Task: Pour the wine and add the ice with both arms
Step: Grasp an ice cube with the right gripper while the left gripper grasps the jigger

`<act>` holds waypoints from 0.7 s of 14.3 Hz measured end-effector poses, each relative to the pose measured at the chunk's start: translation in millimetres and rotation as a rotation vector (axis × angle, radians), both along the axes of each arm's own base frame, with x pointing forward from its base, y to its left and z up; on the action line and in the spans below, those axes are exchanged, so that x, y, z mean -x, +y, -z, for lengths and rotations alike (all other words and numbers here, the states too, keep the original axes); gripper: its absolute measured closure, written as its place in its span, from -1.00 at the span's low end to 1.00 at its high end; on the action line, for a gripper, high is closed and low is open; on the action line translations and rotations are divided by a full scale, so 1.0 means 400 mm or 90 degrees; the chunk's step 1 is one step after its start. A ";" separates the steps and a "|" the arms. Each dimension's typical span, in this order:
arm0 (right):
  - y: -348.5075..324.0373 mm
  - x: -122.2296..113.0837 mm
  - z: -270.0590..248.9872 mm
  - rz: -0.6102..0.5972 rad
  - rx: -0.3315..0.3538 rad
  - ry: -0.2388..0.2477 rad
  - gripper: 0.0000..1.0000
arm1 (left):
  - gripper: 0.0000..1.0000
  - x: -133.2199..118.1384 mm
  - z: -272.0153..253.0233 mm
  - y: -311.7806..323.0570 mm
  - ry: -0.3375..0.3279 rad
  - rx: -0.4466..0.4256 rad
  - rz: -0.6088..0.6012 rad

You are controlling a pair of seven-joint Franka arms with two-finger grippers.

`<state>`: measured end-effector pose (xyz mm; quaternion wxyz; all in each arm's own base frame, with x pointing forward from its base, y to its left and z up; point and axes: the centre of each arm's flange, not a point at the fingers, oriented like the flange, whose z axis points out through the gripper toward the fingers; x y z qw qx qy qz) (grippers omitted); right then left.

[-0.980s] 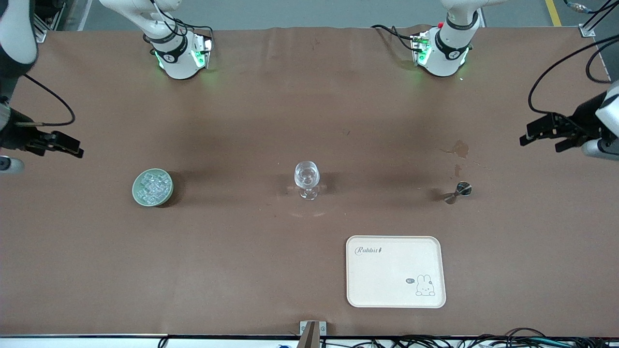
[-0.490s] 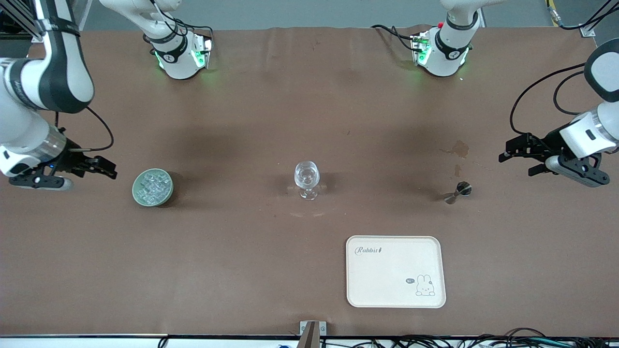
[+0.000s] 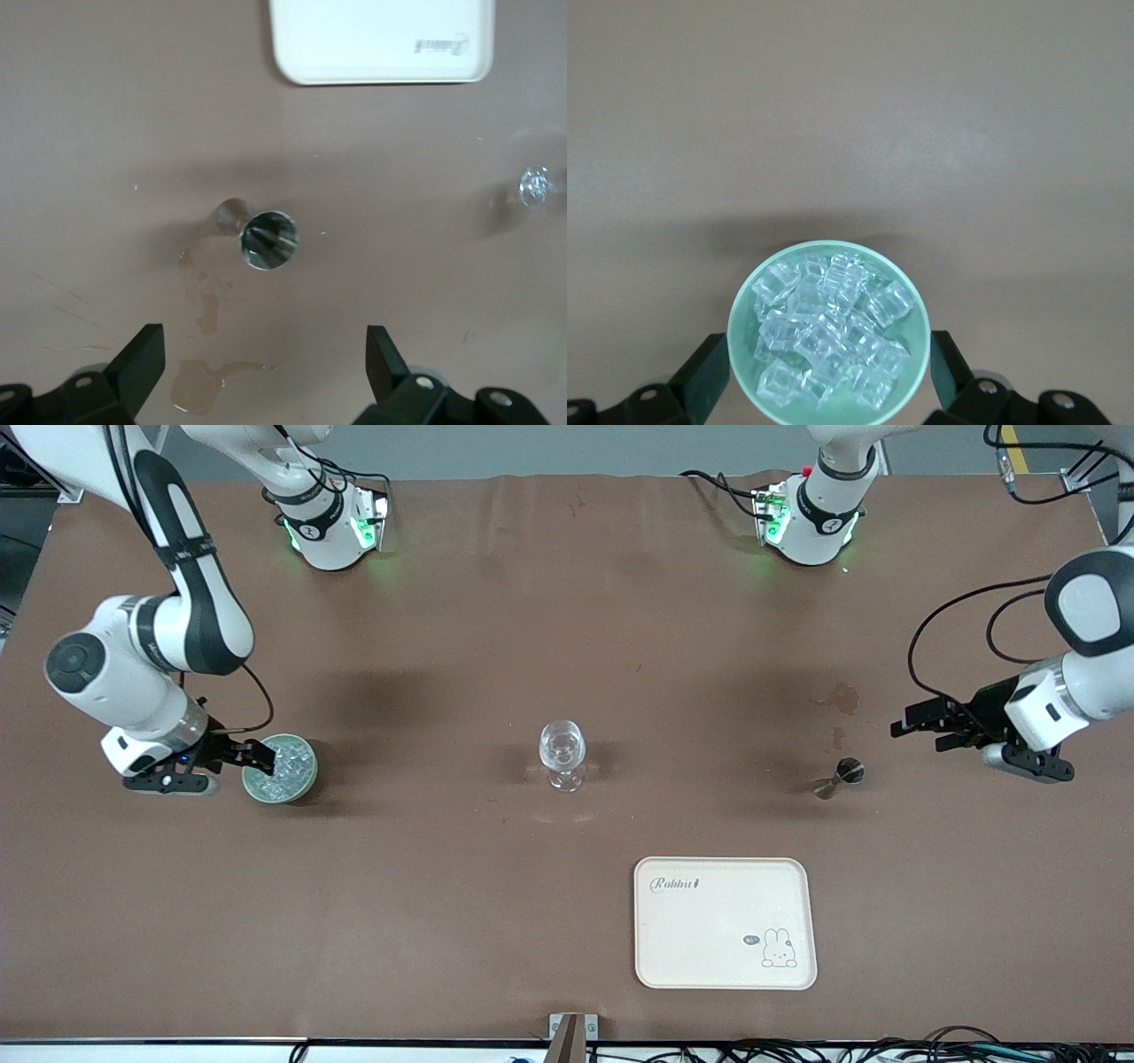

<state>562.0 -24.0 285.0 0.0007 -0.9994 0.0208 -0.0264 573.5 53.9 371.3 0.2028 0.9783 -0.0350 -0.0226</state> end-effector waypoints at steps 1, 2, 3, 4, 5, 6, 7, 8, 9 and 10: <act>0.004 0.001 0.022 -0.002 0.000 0.005 -1.00 | -1.00 -0.005 0.039 0.010 0.024 0.011 -0.041; 0.006 0.002 0.042 -0.003 0.001 0.006 -1.00 | -1.00 -0.011 0.074 0.017 0.047 0.016 -0.082; 0.008 0.006 0.062 -0.003 0.001 0.009 -1.00 | -1.00 -0.017 0.100 0.022 0.065 0.015 -0.118; 0.009 0.012 0.080 -0.003 0.001 0.015 -1.00 | -1.00 -0.023 0.118 0.025 0.079 0.015 -0.145; 0.009 0.020 0.096 -0.003 0.001 0.021 -1.00 | -1.00 -0.027 0.129 0.028 0.090 0.015 -0.162; 0.009 0.028 0.109 -0.003 0.001 0.023 -0.99 | -1.00 -0.029 0.140 0.035 0.101 0.016 -0.181; 0.009 0.034 0.118 -0.003 0.002 0.022 -0.96 | -1.00 -0.028 0.151 0.050 0.115 0.017 -0.209; 0.009 0.039 0.126 -0.003 0.002 0.021 -0.96 | -1.00 -0.030 0.165 0.071 0.133 0.017 -0.247; 0.009 0.043 0.132 -0.003 0.002 0.022 -0.90 | -1.00 -0.034 0.185 0.088 0.155 0.017 -0.287; 0.010 0.044 0.134 -0.003 0.002 0.022 -0.89 | -1.00 -0.039 0.206 0.099 0.179 0.016 -0.327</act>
